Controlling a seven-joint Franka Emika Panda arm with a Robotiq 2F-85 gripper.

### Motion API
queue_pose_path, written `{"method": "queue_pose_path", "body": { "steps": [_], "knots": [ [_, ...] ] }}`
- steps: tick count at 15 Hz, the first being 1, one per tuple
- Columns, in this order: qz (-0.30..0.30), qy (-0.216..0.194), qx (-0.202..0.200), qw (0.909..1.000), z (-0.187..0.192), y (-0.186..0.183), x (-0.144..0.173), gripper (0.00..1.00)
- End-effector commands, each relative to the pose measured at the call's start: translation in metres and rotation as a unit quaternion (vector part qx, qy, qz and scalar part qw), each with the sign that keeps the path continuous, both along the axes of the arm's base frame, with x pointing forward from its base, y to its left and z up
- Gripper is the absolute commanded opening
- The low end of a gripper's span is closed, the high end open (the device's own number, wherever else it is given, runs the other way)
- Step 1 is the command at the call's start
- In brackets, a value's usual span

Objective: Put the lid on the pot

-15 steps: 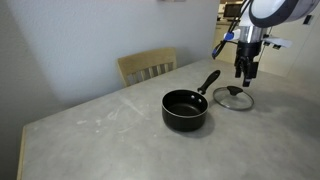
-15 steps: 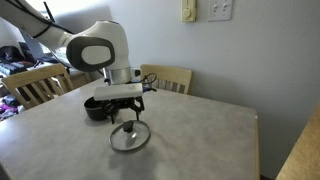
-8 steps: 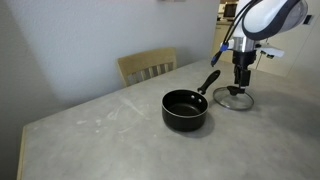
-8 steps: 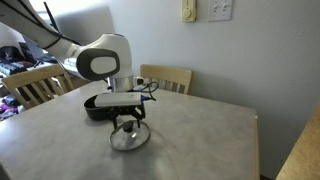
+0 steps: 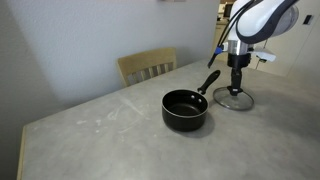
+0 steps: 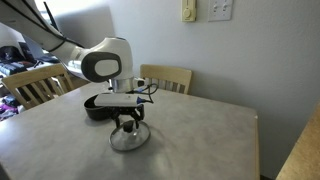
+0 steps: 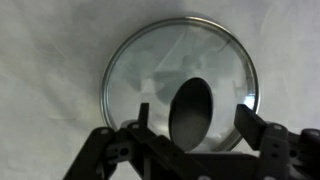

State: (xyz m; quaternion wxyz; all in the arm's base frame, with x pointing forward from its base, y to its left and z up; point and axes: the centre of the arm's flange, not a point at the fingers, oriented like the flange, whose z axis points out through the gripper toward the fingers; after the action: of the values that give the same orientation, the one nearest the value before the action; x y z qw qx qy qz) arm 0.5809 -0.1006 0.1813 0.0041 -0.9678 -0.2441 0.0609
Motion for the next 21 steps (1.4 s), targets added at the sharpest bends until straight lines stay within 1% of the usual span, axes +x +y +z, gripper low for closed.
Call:
{"method": "queue_pose_path", "body": {
  "steps": [1,4,5,7,8,13,16,21],
  "knots": [
    [-0.012,-0.006,0.004,0.9999,-0.008,-0.007,0.007,0.59],
    [-0.018,-0.010,0.003,0.9998,-0.009,-0.011,0.008,0.39],
    [-0.021,-0.012,0.002,0.9997,-0.009,-0.012,0.008,0.30],
    [-0.023,-0.014,0.001,0.9996,-0.007,-0.014,0.008,0.16],
    [-0.024,-0.015,0.000,0.9996,-0.006,-0.015,0.008,0.15],
    [-0.025,-0.012,-0.002,0.9996,0.007,-0.020,0.003,0.15],
    [-0.012,-0.011,-0.005,0.9999,0.024,-0.022,-0.001,0.15],
    [0.011,-0.006,-0.016,0.9998,0.060,-0.025,0.001,0.15]
  ]
}}
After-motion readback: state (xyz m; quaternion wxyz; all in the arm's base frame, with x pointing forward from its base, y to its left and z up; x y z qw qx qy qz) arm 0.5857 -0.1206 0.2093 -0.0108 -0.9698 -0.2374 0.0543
